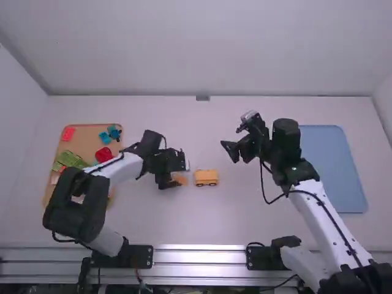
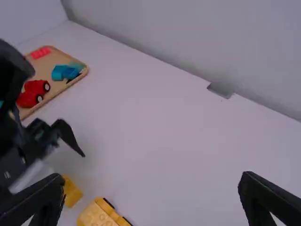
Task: Assemble lego blocks to make yellow taxi
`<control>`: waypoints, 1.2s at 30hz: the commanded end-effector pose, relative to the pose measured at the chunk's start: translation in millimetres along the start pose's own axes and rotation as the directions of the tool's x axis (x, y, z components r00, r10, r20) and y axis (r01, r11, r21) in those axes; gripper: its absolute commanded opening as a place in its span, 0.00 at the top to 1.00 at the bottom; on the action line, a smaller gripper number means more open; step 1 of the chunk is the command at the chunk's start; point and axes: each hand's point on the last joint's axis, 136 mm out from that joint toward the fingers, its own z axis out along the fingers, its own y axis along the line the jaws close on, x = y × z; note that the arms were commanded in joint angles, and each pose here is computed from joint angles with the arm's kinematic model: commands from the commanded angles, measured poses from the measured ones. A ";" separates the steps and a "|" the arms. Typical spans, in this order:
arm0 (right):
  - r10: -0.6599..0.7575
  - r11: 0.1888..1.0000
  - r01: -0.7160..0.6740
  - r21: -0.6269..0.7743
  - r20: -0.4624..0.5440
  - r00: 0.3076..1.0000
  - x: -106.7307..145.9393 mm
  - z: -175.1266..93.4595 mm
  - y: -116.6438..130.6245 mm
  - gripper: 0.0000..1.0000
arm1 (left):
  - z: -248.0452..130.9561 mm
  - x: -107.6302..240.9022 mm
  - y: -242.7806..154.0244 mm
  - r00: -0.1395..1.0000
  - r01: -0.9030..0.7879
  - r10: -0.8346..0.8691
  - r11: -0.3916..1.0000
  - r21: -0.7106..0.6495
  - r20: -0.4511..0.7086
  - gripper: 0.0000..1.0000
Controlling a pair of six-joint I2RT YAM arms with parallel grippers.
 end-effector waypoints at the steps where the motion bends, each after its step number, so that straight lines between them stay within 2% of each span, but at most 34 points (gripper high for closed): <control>1: 0.043 0.997 -0.045 -0.057 -0.034 0.999 20.7 13.1 -1.5 0.01 | -19.4 -23.4 -7.5 0.959 -0.008 -0.009 0.998 0.059 0.284 0.01; 3: 0.077 0.996 -0.078 -0.030 -0.053 0.996 30.2 20.7 -12.9 0.01 | -23.1 -13.9 -4.7 0.957 0.051 -0.066 0.997 0.061 0.283 0.01; 4: 0.139 0.990 -0.141 -0.023 -0.077 0.987 40.4 28.7 -20.1 0.01 | -28.4 -12.9 -3.4 0.940 0.101 -0.119 0.992 0.072 0.319 0.01; 7: 0.196 0.980 -0.198 -0.013 -0.080 0.977 47.1 37.2 -30.1 0.01 | -33.0 -14.1 -5.4 0.919 0.137 -0.162 0.986 0.094 0.360 0.01; 10: 0.169 0.985 -0.171 -0.016 -0.088 0.982 54.9 44.4 -36.7 0.01 | -28.1 -9.0 -9.5 0.921 0.170 -0.196 0.980 0.105 0.336 0.01; 13: 0.091 0.987 -0.103 -0.121 -0.104 0.990 62.8 47.5 -21.8 0.01 | -16.3 1.7 -16.4 0.940 0.120 -0.144 0.988 0.093 0.310 0.01; 15: 0.001 0.969 -0.017 -0.248 -0.066 0.998 59.9 44.4 -1.2 0.01 | -8.3 13.7 -21.6 0.945 0.088 -0.111 0.992 0.087 0.309 0.01; 18: -0.033 0.950 0.024 -0.312 -0.022 0.999 53.9 40.9 9.0 0.01 | -3.2 21.3 -23.4 0.938 0.105 -0.128 0.991 0.089 0.323 0.01; 23: -0.055 0.930 0.045 -0.365 -0.018 0.998 58.4 36.7 18.6 0.01 | 9.3 26.9 -24.0 0.916 0.077 -0.111 0.992 0.101 0.386 0.01; 30: -0.123 0.890 0.111 -0.443 0.001 0.992 67.5 29.5 34.3 0.01 | 22.8 33.4 -25.4 0.917 0.029 -0.063 0.995 0.091 0.393 0.00; 33: -0.136 0.875 0.124 -0.469 0.007 0.991 70.3 26.6 39.7 0.01 | 26.4 38.8 -22.4 0.916 0.033 -0.062 0.996 0.080 0.396 0.16; 34: -0.149 0.865 0.139 -0.482 0.017 0.989 71.2 25.0 42.5 0.01 | 27.6 39.8 -23.0 0.917 0.034 -0.063 0.996 0.082 0.394 0.30; 36: -0.152 0.857 0.146 -0.495 0.027 0.988 72.2 23.6 45.4 0.01 | 29.7 40.5 -24.9 0.918 0.036 -0.068 0.995 0.090 0.391 0.32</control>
